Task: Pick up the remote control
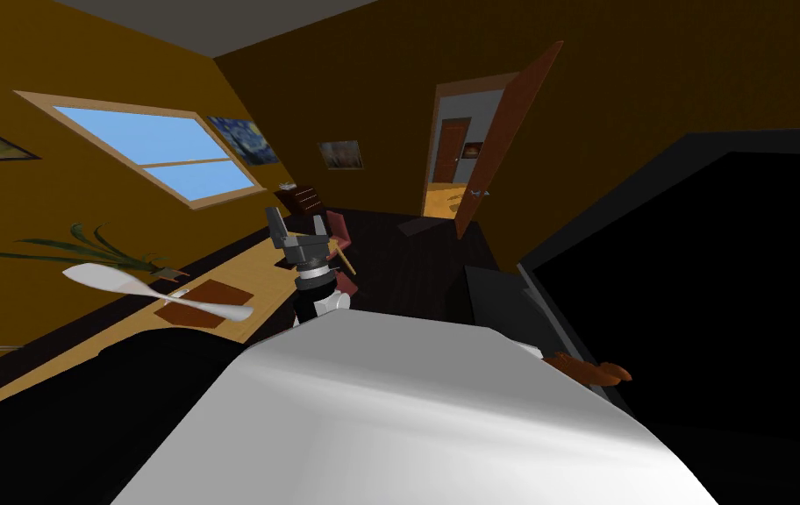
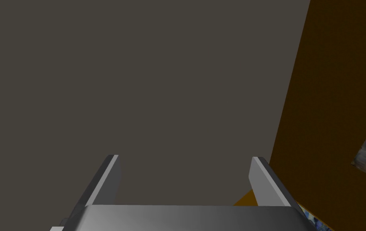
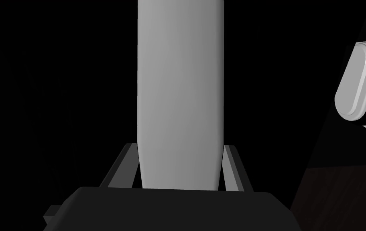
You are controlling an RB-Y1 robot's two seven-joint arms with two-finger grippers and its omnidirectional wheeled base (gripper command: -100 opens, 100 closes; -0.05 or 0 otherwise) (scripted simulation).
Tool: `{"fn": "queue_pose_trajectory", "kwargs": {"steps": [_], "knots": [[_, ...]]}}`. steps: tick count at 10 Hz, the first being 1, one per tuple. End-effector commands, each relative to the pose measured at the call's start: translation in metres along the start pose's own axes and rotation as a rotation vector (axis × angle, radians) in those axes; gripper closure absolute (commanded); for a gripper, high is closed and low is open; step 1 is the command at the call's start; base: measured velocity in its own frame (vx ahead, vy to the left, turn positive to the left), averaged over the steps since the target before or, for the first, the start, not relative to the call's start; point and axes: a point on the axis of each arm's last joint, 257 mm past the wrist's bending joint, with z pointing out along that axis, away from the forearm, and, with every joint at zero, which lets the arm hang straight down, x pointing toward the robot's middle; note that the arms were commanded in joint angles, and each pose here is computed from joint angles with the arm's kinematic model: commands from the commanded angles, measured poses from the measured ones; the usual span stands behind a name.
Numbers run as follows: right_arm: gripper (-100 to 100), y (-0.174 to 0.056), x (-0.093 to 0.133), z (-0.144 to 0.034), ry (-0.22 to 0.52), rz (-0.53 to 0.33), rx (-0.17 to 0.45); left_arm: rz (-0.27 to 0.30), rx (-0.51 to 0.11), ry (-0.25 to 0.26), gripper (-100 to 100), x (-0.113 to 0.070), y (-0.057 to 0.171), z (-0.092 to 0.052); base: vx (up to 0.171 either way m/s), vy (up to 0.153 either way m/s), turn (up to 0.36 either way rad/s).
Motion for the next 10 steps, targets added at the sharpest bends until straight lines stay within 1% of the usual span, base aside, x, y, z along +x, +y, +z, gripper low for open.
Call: {"fn": "queue_pose_trajectory", "kwargs": {"steps": [1, 2, 3, 4, 6, 8, 9, 10], "knots": [[100, 0.0, 0.0, 0.0, 0.0, 0.0, 0.0, 0.0, 0.0, 0.0, 0, 0.0, 0.0, 0.0, 0.0, 0.0, 0.0], [0, 0.0, 0.0, 0.0, 0.0, 0.0, 0.0, 0.0, 0.0, 0.0, 0, 0.0, 0.0, 0.0, 0.0, 0.0, 0.0], [100, 0.005, 0.01, -0.002, 0.0, -0.031, -0.006, 0.0, 0.0, 0.0, 0, 0.0, 0.0, 0.0, 0.097, -0.061, -0.35], [100, 0.005, 0.01, -0.002, 0.0, -0.031, -0.006, 0.0, 0.0, 0.0, 0, 0.0, 0.0, 0.0, 0.135, -0.058, -0.185], [100, 0.011, 0.024, -0.005, -0.001, -0.073, -0.012, 0.0, 0.0, 0.0, 0, 0.0, 0.0, 0.0, 0.13, -0.062, -0.16], [100, 0.016, 0.039, -0.01, -0.001, -0.116, -0.014, 0.0, 0.0, 0.0, 0, 0.0, 0.0, 0.0, 0.187, -0.076, -0.229], [100, 0.015, 0.038, -0.01, -0.003, -0.119, -0.012, 0.0, 0.0, 0.0, 0, 0.0, 0.0, 0.0, 0.133, -0.04, -0.082], [100, 0.017, 0.044, -0.013, -0.004, -0.141, -0.01, 0.0, 0.0, 0.0, 0, 0.0, 0.0, 0.0, 0.098, -0.042, -0.146]]}}
